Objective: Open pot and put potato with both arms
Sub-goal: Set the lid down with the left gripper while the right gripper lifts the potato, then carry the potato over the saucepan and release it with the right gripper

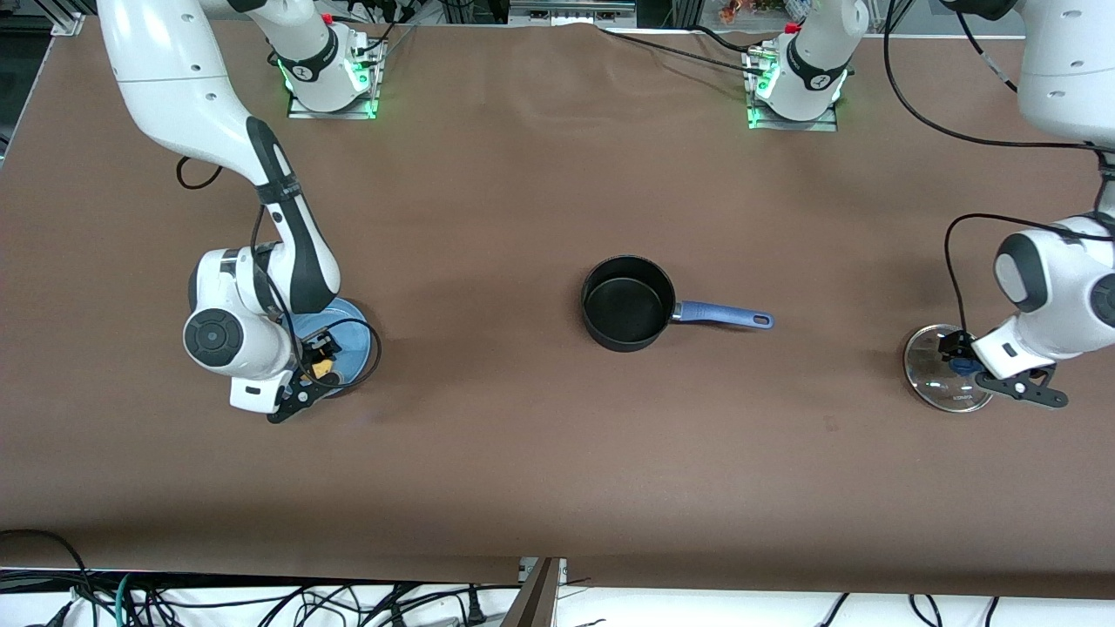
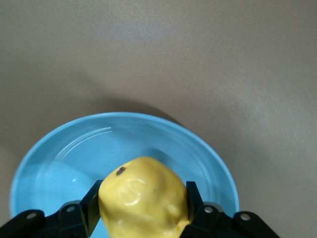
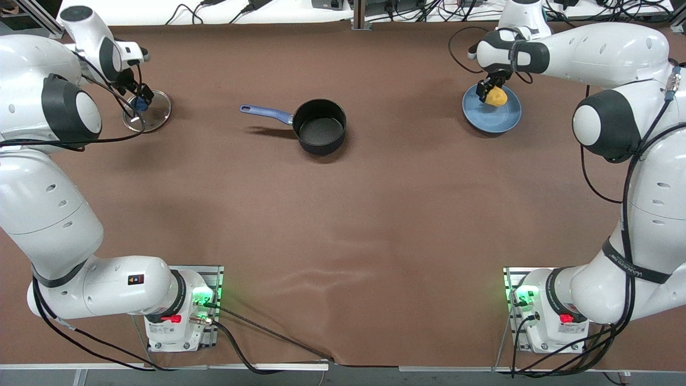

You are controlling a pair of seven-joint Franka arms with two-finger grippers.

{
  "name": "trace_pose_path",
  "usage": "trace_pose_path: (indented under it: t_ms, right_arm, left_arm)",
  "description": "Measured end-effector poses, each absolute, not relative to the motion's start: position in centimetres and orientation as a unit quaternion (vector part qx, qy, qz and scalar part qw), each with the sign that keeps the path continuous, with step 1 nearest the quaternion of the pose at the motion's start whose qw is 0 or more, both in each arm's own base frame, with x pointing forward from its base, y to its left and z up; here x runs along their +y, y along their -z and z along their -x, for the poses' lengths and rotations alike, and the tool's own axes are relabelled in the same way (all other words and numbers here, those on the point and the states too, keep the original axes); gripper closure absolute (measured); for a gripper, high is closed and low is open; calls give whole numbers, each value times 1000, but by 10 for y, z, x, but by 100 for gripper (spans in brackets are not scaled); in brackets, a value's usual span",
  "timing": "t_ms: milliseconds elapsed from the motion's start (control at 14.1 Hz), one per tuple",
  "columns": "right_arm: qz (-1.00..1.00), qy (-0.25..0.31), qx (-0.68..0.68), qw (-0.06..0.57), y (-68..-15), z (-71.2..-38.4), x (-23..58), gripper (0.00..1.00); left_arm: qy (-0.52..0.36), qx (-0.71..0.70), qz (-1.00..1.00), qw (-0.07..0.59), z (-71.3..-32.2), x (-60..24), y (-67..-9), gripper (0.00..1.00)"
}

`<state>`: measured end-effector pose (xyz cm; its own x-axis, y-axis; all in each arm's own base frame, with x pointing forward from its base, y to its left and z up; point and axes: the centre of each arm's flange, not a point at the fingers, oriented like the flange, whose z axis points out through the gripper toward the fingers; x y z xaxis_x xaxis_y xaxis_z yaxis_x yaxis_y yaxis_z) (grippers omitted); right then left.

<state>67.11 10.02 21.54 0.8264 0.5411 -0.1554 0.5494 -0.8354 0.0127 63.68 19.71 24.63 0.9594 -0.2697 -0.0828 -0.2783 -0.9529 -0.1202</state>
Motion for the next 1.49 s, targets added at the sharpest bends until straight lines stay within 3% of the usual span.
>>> trace_pose_path:
  t_ms: [426, 639, 852, 1136, 1491]
  right_arm:
    - [-986, 91, 131, -48, -303, -666, 227, 30]
    - [-994, 87, 26, -68, -313, -636, 330, 30]
    - [-983, 56, -108, -139, -314, -598, 447, 30]
    - [-951, 26, -217, -219, -299, -549, 551, 30]
    - [-943, 27, -235, -233, -295, -541, 573, 30]
  left_arm:
    - [-68, 30, 997, 18, -659, 117, -430, 0]
    - [-68, -41, 997, -9, -644, 83, -505, 0]
    - [-48, -73, 996, -11, -622, 67, -562, 0]
    - [-55, -86, 995, -10, -606, 45, -587, 0]
    - [-64, -58, 996, -14, -608, 9, -578, 0]
